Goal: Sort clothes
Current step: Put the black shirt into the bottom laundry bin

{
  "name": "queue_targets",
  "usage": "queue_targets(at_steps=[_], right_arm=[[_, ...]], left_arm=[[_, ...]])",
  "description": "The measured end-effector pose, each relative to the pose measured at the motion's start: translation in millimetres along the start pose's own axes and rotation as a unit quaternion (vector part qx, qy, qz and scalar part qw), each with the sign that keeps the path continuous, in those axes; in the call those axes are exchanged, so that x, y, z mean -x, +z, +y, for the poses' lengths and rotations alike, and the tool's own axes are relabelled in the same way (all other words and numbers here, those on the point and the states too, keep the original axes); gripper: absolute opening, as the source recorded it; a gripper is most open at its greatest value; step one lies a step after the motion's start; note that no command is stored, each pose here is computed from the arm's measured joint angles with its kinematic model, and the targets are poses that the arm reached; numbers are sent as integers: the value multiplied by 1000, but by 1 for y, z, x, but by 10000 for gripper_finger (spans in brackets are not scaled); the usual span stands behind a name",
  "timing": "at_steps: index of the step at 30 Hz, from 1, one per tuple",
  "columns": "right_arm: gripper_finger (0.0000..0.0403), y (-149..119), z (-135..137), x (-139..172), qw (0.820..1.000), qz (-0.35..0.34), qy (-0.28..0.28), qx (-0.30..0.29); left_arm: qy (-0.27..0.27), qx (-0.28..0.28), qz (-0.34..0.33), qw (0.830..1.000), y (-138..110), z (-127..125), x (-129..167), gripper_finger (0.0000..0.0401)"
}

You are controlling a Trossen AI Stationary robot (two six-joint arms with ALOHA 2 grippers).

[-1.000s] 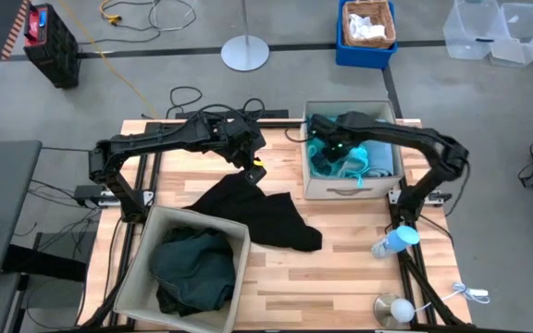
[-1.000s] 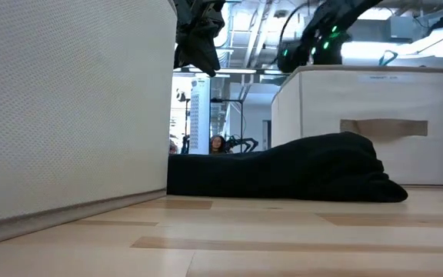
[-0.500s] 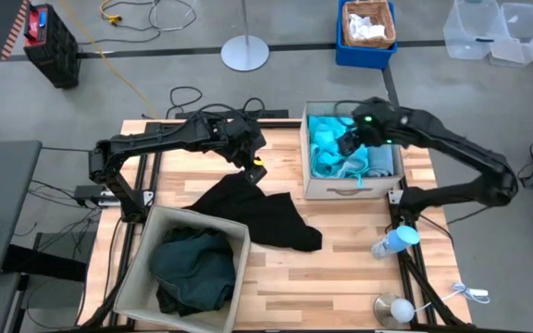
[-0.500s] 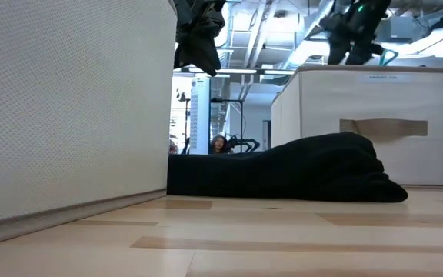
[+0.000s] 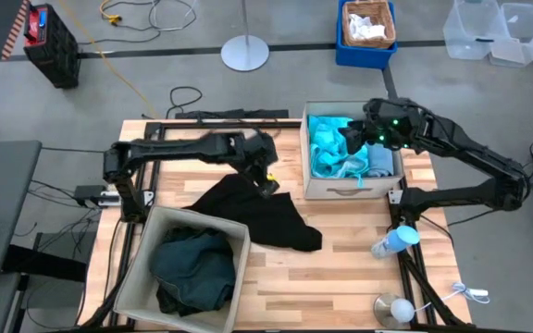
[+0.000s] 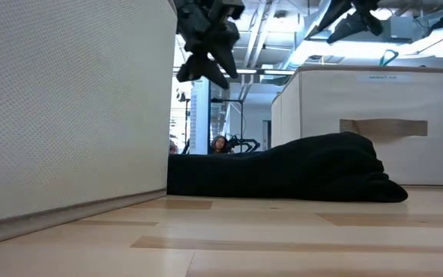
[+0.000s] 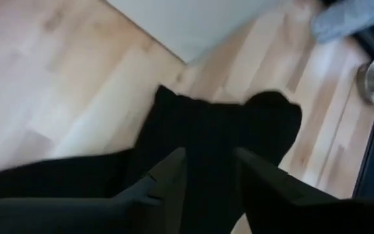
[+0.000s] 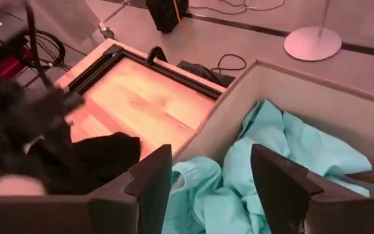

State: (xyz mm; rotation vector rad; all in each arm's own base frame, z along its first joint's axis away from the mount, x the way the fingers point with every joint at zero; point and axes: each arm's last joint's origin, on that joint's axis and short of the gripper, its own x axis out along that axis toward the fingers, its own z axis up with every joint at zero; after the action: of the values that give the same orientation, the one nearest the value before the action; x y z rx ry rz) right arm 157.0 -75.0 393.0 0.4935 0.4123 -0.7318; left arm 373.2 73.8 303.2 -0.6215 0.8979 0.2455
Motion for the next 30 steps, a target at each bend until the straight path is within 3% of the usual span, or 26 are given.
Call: queue_targets(at_steps=[10,15,30], right_arm=[[221,-1,4,-9,1000,13,-2,25],[221,1,5,-9,999,1,4,36],[221,3,6,-8,999,-11,9,50]], left_arm=[[29,-26,70,997,-19,-7,-65,205],[43,-46,115,991,-31,-6,-88,215],[102,-34,239,965,-63,21,-158,220]])
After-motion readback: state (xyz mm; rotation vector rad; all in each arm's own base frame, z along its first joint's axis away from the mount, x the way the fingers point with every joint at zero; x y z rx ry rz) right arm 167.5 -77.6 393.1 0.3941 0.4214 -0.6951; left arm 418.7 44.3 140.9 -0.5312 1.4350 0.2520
